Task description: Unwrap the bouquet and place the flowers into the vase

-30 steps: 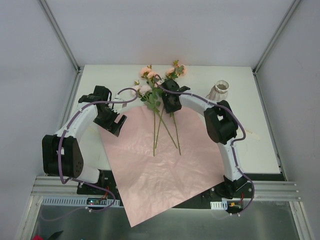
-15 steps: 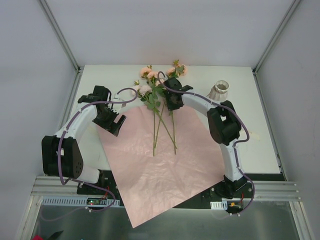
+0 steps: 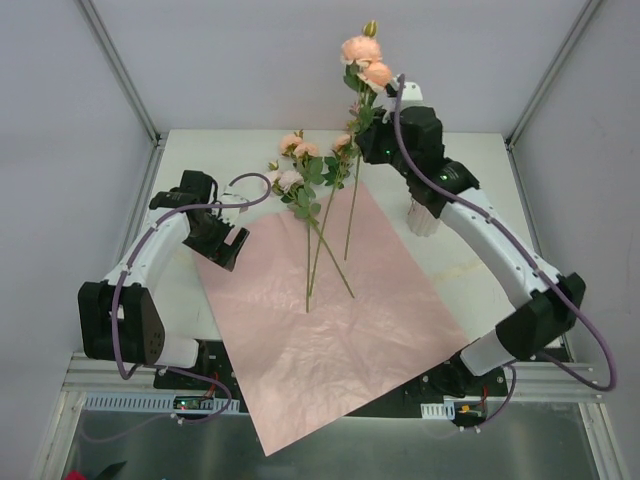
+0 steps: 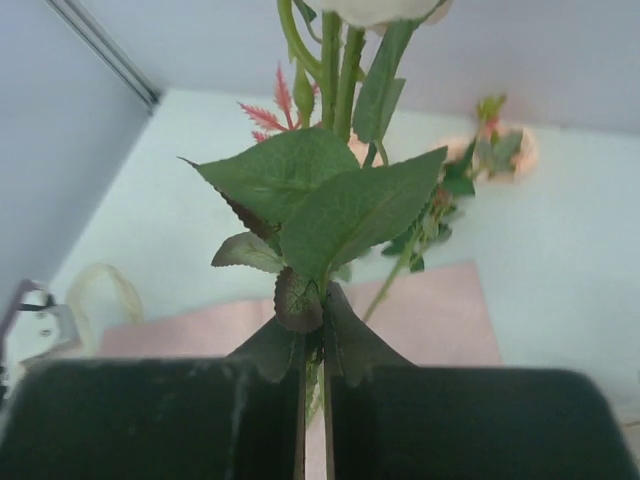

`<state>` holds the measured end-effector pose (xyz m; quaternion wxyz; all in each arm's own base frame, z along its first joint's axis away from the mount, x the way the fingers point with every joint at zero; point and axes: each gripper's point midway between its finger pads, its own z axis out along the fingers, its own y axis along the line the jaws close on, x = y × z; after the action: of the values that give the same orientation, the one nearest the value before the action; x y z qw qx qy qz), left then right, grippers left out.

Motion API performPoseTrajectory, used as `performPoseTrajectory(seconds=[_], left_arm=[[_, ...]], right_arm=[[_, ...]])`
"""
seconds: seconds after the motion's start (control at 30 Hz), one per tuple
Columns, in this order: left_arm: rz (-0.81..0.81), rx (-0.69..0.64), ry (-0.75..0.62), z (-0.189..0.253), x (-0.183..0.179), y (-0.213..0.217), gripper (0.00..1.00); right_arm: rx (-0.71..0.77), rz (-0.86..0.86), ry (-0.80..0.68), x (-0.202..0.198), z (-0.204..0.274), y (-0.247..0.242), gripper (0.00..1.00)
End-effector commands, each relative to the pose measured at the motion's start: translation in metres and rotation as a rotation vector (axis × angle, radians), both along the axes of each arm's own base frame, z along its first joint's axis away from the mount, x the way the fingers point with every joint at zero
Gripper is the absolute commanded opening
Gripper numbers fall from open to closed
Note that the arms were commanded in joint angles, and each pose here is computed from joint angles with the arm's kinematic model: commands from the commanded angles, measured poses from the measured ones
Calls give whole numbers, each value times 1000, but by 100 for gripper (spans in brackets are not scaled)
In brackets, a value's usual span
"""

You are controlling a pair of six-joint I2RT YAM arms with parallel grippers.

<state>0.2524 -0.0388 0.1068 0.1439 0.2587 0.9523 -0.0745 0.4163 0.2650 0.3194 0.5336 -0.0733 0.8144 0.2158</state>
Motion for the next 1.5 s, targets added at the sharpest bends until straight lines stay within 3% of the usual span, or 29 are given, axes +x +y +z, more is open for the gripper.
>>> performPoseTrajectory(seconds=[0.0, 0.17, 0.2, 0.37, 0.57, 0.73, 1.47], left_arm=[[18, -9, -50, 22, 0, 3, 91], [45, -37, -79, 33, 0, 1, 93], [45, -53, -81, 34, -1, -2, 93], [70, -102, -106, 41, 4, -7, 93], [85, -153, -149, 56, 11, -11, 96], [91, -158, -177, 67, 15, -12, 97], [65, -131, -152, 55, 1, -8, 96]], right_arm=[[129, -3, -444, -17, 132, -21, 1], [34, -63, -854, -44, 213, -57, 0], [-23, -138, -911, -45, 226, -74, 1], [-177, -338, -1002, -51, 250, -129, 1], [-228, -652, -967, -46, 236, -214, 0], [-283, -682, -940, -37, 215, -228, 1], [-161, -693, -912, -23, 211, -250, 1]])
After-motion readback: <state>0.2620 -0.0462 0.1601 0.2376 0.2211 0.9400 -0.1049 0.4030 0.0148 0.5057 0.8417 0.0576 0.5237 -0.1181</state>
